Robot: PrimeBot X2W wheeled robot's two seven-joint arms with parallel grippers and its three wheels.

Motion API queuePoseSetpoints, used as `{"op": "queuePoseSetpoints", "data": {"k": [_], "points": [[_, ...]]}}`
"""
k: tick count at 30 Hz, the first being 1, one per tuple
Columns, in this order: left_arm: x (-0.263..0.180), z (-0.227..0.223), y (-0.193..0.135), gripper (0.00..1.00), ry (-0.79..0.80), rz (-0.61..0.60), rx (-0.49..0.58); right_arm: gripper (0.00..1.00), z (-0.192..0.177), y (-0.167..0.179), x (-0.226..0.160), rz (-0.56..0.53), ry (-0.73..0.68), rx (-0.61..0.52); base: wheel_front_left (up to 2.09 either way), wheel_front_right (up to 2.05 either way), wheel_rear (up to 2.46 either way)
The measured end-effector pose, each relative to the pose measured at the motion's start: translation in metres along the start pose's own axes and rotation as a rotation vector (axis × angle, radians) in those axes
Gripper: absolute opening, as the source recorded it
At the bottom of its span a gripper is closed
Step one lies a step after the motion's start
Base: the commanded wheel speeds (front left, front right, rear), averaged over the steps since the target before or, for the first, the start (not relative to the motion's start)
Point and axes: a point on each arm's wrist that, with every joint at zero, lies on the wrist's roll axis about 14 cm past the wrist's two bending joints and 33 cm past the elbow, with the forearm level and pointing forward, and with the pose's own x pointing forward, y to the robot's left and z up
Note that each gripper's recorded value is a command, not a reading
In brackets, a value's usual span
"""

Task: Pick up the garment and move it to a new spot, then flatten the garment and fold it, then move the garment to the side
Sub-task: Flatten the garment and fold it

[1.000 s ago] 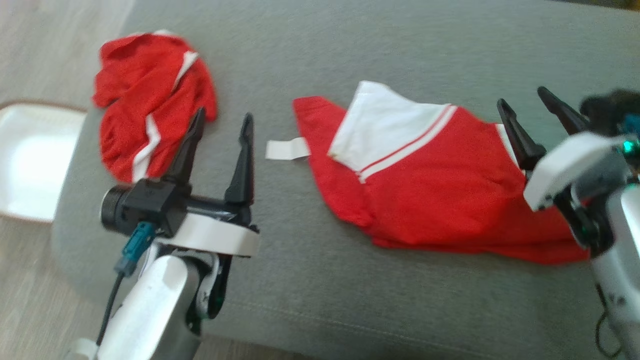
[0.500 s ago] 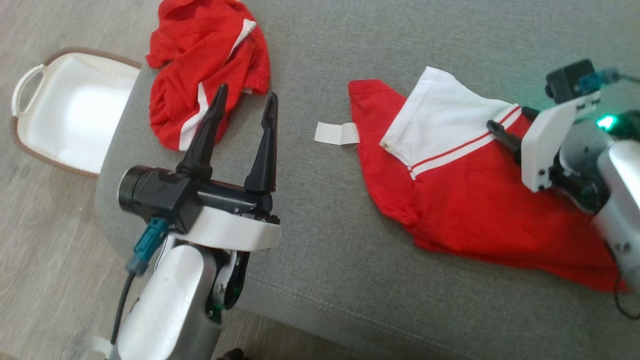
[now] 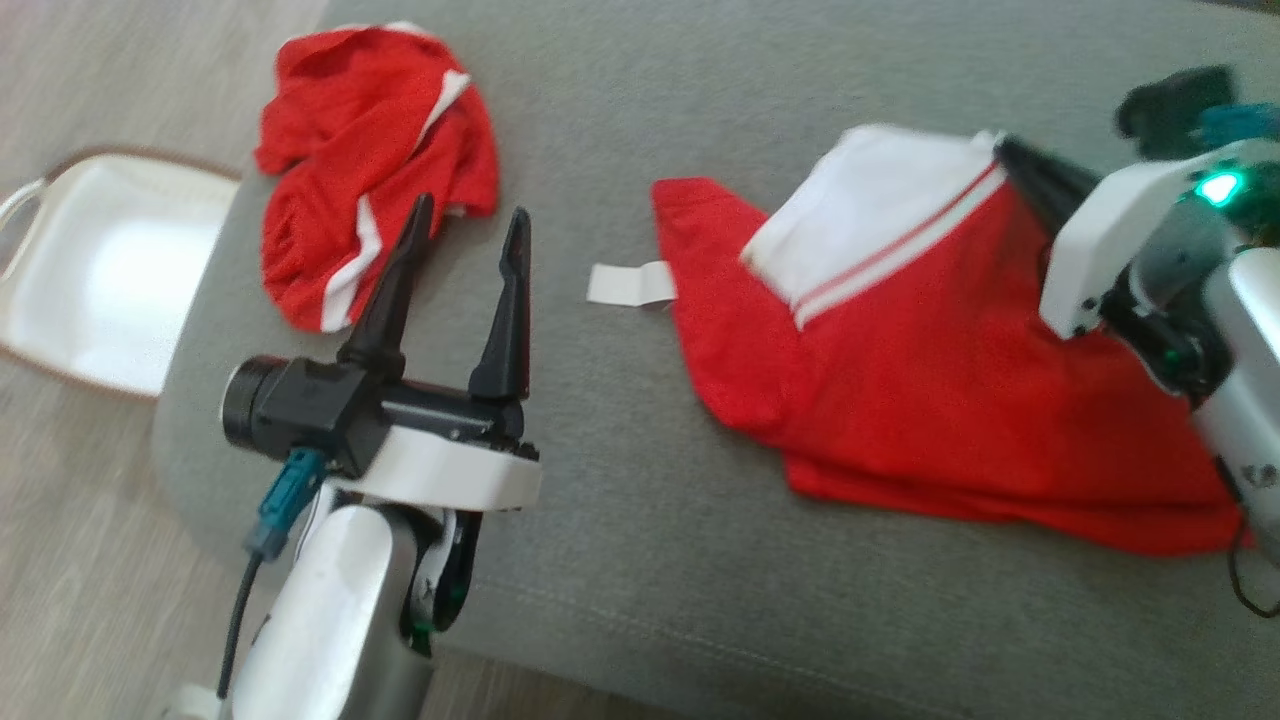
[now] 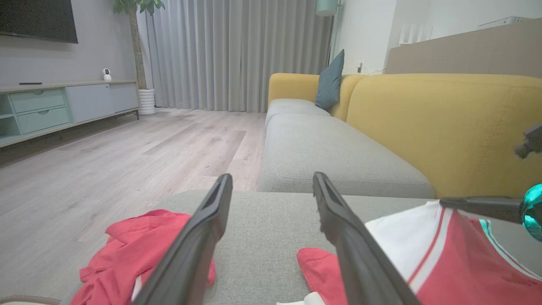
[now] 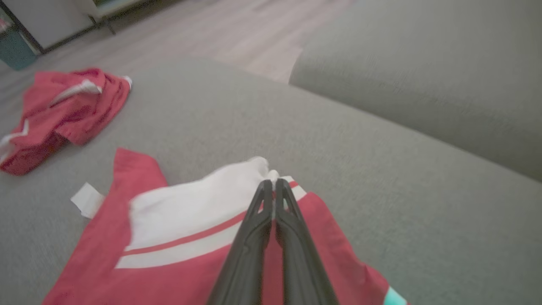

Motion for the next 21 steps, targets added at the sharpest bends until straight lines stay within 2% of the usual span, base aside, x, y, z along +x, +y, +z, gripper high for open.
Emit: {"op": "queuePoseSetpoints", "data": {"k": [4, 8, 13, 16, 21], "points": [[-0.002, -0.001, -0.005, 1.00, 0.002, -0.014, -0.017, 0.00, 0.031, -0.018, -0.031, -0.062, -0.175, 0.035, 0.00, 0.00, 0.00], [-0.003, -0.001, -0.015, 1.00, -0.001, -0.042, -0.030, 0.00, 0.021, -0.036, -0.071, -0.144, -0.254, 0.105, 0.00, 0.00, 0.00], [-0.005, -0.005, -0.026, 1.00, 0.008, -0.078, -0.039, 0.00, -0.058, -0.063, -0.131, -0.338, -0.231, 0.289, 0.00, 0.00, 0.00], [-0.003, -0.006, -0.037, 1.00, 0.008, -0.112, -0.048, 0.00, -0.122, -0.057, -0.172, -0.462, -0.185, 0.436, 0.00, 0.00, 0.00], [-0.001, -0.011, -0.045, 1.00, 0.018, -0.144, -0.045, 0.00, -0.152, -0.048, -0.199, -0.557, -0.190, 0.533, 0.00, 0.00, 0.00]]}}
